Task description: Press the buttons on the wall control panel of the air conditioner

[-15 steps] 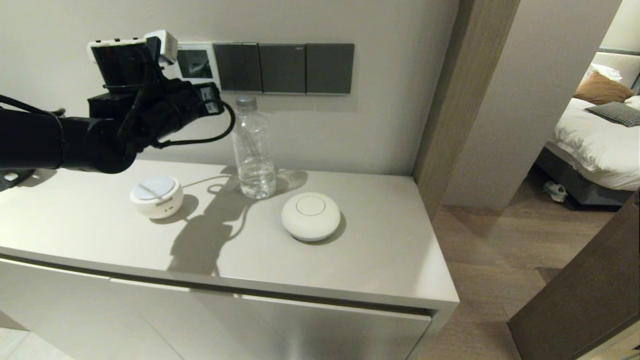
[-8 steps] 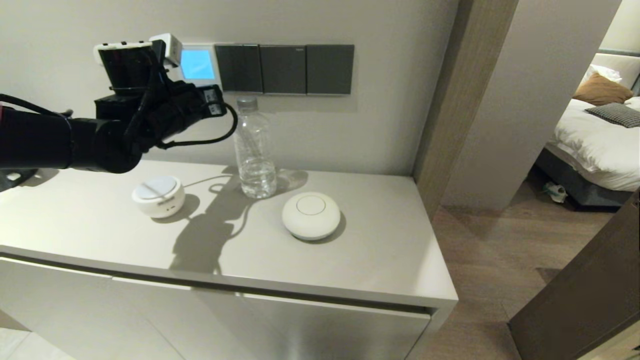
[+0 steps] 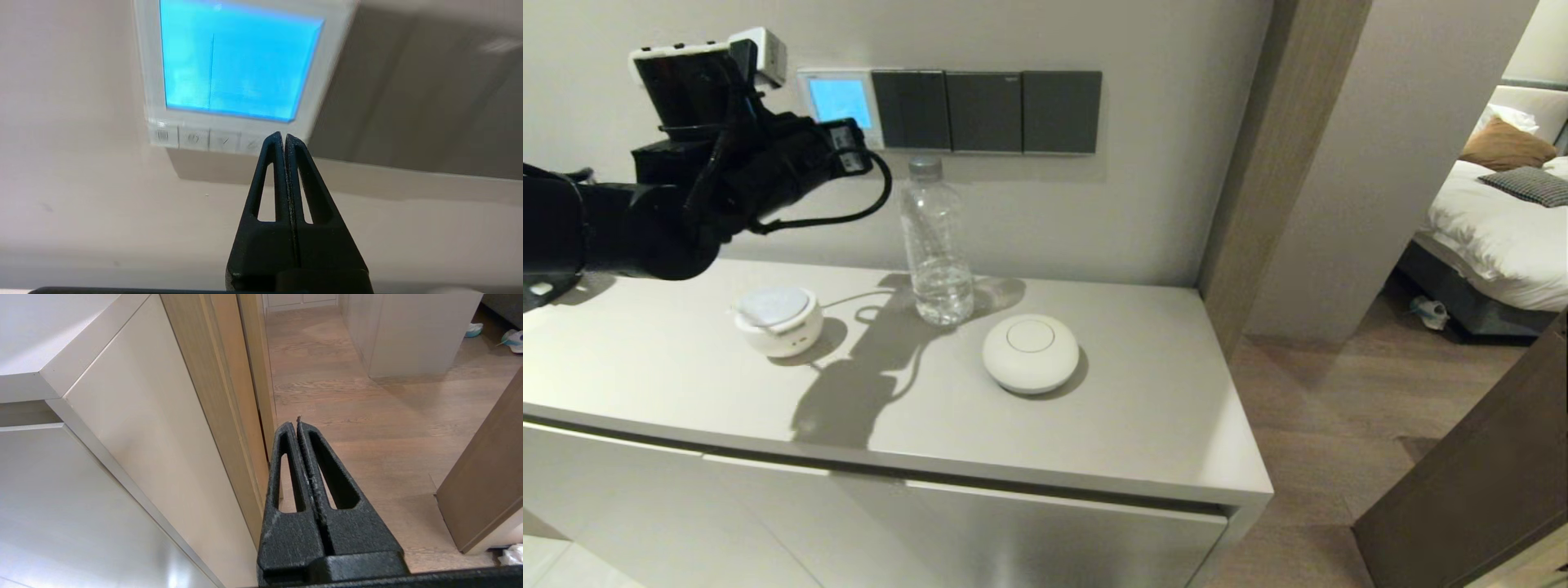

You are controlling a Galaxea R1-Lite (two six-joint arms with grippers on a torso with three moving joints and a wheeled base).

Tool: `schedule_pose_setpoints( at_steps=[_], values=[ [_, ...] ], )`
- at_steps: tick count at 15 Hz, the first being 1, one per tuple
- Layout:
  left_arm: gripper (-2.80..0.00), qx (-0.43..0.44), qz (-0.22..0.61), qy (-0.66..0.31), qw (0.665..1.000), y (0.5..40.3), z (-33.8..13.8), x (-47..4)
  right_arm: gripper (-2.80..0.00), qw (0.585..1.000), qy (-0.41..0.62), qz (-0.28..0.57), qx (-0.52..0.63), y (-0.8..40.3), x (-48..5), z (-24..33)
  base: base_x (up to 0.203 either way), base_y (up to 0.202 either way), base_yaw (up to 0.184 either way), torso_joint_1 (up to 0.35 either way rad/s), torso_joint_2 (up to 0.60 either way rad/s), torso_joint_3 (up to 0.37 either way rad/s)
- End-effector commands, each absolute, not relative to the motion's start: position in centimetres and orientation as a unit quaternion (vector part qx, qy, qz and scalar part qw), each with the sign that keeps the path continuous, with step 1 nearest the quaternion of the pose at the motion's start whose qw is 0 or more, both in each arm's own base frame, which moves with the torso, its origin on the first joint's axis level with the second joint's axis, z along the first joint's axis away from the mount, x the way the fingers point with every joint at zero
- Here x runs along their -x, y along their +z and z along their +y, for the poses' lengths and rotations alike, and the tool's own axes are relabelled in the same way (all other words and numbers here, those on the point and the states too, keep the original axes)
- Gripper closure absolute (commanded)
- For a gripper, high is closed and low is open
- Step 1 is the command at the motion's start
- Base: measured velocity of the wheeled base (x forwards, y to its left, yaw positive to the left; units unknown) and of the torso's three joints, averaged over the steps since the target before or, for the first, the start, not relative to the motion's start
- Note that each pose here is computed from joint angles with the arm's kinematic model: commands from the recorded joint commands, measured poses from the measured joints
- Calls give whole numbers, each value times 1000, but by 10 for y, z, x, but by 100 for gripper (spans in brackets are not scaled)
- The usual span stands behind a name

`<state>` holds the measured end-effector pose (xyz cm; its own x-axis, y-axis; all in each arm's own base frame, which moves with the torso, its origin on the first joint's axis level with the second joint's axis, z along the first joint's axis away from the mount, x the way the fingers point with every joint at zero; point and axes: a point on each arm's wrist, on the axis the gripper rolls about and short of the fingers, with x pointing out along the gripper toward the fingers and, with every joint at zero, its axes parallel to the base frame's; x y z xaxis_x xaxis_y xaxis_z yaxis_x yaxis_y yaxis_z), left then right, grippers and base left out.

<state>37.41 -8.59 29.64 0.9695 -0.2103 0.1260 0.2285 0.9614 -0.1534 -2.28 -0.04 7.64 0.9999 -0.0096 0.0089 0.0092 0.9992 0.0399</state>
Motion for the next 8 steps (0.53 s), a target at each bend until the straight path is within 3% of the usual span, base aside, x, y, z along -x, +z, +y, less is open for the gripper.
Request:
schedule_pose_setpoints(
  at_steps=[1,8],
  values=[
    [0,88,-85,-114,986,322,-79,-344,0,1000,-5,-3,-20,76,23,0,0,0,0,0,0,0],
    [0,80,-99,-121,984,335,-57,-231,0,1000,-5,-2,-20,76,22,0,0,0,0,0,0,0]
  ],
)
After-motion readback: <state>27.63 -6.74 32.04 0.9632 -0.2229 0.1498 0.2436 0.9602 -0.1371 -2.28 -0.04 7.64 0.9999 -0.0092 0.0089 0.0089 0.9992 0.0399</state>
